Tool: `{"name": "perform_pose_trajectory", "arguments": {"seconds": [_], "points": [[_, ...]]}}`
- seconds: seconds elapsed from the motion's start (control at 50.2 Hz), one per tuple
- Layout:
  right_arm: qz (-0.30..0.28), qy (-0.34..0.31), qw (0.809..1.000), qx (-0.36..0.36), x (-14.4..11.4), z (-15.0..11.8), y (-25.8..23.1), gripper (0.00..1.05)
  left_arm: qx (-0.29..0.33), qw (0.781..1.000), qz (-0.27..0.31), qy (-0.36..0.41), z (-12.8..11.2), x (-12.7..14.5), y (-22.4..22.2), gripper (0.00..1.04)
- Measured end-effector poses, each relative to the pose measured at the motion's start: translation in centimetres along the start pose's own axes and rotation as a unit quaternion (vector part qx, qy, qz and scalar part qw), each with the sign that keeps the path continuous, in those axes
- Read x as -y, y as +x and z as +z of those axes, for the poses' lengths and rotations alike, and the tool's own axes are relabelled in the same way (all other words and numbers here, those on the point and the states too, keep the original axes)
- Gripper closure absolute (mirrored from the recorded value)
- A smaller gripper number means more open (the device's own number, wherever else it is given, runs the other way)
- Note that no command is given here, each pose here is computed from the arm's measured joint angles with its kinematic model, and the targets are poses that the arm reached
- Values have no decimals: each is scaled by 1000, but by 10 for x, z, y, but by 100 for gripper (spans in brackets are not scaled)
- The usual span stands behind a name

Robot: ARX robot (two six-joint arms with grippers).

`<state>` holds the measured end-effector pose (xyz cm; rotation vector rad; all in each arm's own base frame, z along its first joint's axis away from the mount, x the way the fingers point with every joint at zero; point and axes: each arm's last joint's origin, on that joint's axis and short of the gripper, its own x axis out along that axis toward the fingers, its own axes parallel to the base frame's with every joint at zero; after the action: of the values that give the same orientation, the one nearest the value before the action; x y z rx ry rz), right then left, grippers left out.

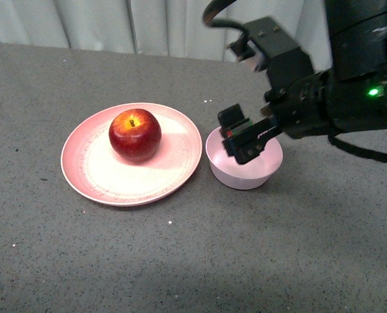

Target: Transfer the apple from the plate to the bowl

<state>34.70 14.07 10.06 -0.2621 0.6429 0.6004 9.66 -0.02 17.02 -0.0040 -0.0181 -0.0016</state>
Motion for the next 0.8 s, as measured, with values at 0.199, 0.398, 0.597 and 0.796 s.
{"name": "perform_pose_trajectory", "arguments": {"seconds": [0.199,0.398,0.597,0.796], "points": [[-93,20,992,78,8,-6,-57,10,0,1000,0,0,0,0,0,7],[-198,67,968,138,19,-38,-119,10,0,1000,0,0,0,0,0,7],[-292,116,899,304,13,-66,-180,52,0,1000,-1,0,0,0,0,7],[-290,121,901,300,4,-86,-202,97,0,1000,0,0,0,0,0,7]]}}
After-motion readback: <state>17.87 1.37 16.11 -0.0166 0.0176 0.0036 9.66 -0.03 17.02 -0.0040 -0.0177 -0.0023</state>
